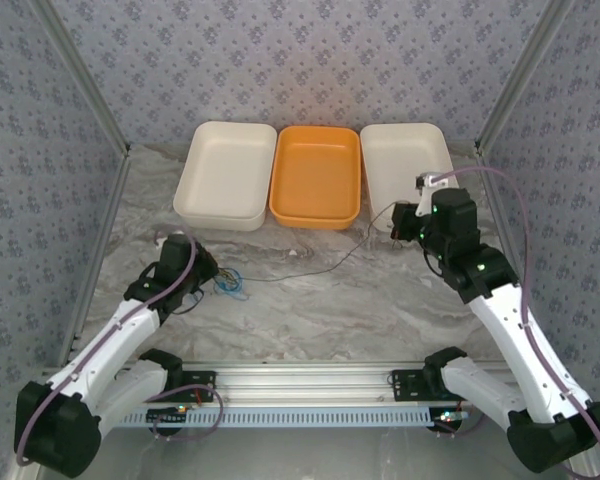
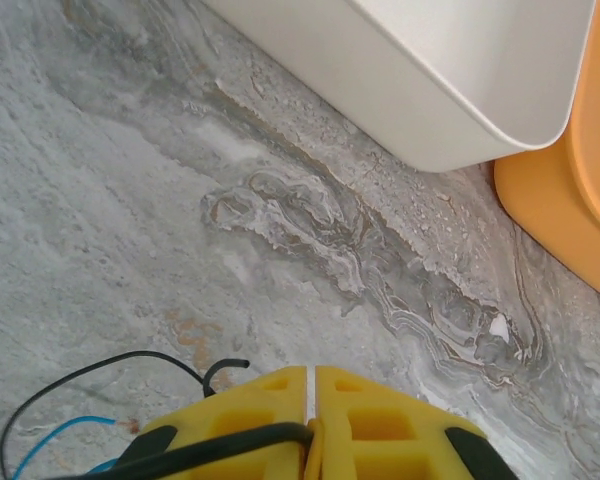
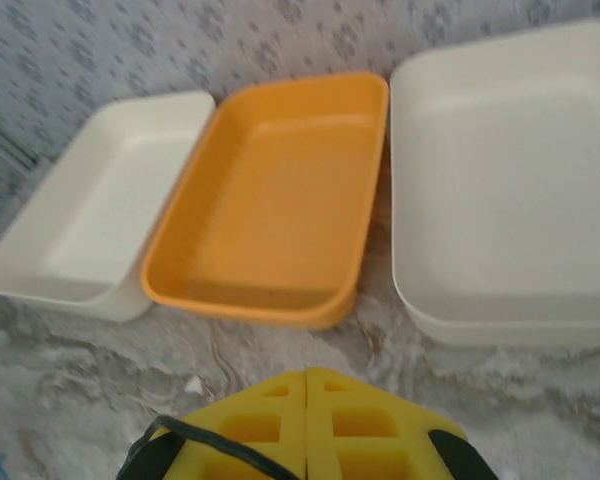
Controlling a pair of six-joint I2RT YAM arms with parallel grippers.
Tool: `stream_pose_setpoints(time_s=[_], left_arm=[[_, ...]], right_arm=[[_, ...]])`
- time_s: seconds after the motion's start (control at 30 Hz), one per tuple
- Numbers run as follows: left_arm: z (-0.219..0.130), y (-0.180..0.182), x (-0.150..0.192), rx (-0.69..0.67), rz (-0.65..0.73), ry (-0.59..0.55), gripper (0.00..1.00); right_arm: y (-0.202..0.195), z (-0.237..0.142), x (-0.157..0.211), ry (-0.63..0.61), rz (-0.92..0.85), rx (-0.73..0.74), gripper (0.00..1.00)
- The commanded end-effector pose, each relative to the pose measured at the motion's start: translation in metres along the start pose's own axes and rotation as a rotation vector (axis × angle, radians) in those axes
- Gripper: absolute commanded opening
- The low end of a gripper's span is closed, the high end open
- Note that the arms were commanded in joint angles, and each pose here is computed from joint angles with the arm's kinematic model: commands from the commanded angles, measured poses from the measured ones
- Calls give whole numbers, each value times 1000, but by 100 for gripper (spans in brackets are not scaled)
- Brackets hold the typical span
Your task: Untangle the cables
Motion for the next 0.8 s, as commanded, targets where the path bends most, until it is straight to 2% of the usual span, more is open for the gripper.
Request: stream_pose_setpoints(time_s=[0.0,0.1,0.2,0.27,0.37,0.47,0.63,0.77], left_arm=[[-11,8,-18,-92,26,-64,12],[0,30,-16,-185,10,-43,0],[4,55,-18,-288,0,-52,0],[1,70,-23,-353,-13,-71,0],[-5,85,-29,-380,-46,-88,0],[-5,76,-31,-291,-67,-75,0],[-1,38,-30,-57,-102,-24,0],[-7,13,-31,77,-130,9,0]], right_arm=[[-17,-18,-4,-55,64,75,0],[-29,-38,-23,-95,85,119,0],[-44,-54,-37,-98,103,185,0],[-54,-72,-54,-148,137,219,0],[-65,-89,-72,-208,196,226,0],[-60,-88,-90,-244,214,159,0],[-17,-44,-76,-113,153,-27,0],[27,-35,-67,-66,26,-105,0]])
Point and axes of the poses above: each hand's point on the last joint's axis, 136 mm out from that joint toward the fingers, its own z axis out along the fingers, its own y axis along the line the jaws close on, x = y × z, the point moved 3 cm from there along -z, back along the fingers, and after that the axes turned 7 degrees about -z, right-handed, at the moved point
